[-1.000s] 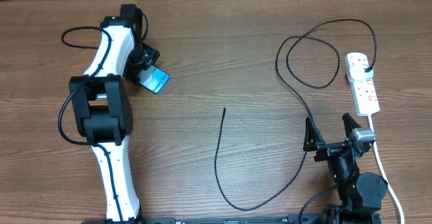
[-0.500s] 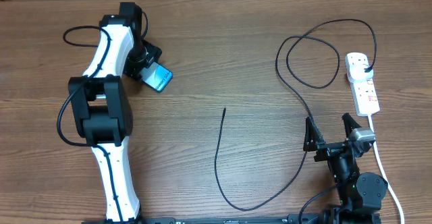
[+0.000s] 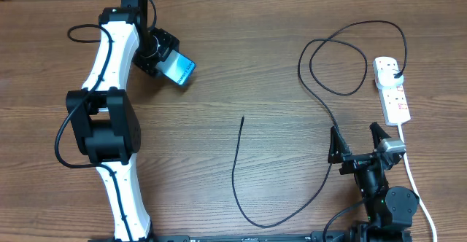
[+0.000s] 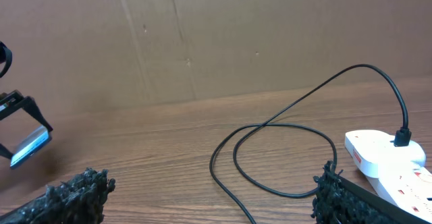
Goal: Plug charger to phone and switch on socket
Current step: 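Lift the phone with the left gripper and tilt it upright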
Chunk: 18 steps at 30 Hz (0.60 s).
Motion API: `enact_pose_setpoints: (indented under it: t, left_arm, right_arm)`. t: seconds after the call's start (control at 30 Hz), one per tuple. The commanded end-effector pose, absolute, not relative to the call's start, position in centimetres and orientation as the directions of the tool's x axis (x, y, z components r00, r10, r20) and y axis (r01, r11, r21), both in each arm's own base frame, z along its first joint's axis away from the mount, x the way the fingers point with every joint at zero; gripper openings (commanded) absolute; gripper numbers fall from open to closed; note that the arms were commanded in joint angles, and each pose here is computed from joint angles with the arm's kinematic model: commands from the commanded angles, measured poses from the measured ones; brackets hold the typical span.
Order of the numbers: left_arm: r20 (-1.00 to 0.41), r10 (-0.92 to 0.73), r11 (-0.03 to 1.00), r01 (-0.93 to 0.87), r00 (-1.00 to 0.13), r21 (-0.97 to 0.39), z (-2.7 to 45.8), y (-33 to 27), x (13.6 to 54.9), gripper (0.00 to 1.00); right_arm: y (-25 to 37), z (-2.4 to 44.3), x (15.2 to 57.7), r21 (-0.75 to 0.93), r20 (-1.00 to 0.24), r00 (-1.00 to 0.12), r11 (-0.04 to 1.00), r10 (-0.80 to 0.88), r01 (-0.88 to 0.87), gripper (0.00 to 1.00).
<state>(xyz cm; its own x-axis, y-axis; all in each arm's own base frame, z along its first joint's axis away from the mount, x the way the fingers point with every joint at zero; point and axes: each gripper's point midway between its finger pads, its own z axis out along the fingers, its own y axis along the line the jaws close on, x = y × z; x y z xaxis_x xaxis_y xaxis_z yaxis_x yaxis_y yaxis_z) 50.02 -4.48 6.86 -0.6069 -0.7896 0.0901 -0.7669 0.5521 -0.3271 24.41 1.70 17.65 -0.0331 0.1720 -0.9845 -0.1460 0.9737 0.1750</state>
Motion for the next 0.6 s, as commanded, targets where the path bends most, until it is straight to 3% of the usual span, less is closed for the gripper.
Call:
enact_pose_setpoints:
  t: [0.0,0.17,0.57]
  left_arm:
    - [0.146,-0.733,0.531,-0.693,-0.664,-0.488,11.2,-7.1,50.9,0.04]
    - [0.257,-0.656,0.47,-0.65,-0.71,-0.597,13.0,-9.9,50.9,0.04]
    - [0.41,-0.494,0.37,-0.612,-0.767,-0.699,15.9,-14.1,49.6,0.04]
  right_arm:
    - [1.7,17.5,24.4,0.171,-0.985,-0.027,0.975,0.169,-0.142,1.0]
    - [1.7,17.5,24.4,0.171,-0.985,-0.027,0.975,0.169,-0.142,1.0]
    - [1.7,17.5,24.4,0.171,-0.985,-0.027,0.975,0.169,-0.142,1.0]
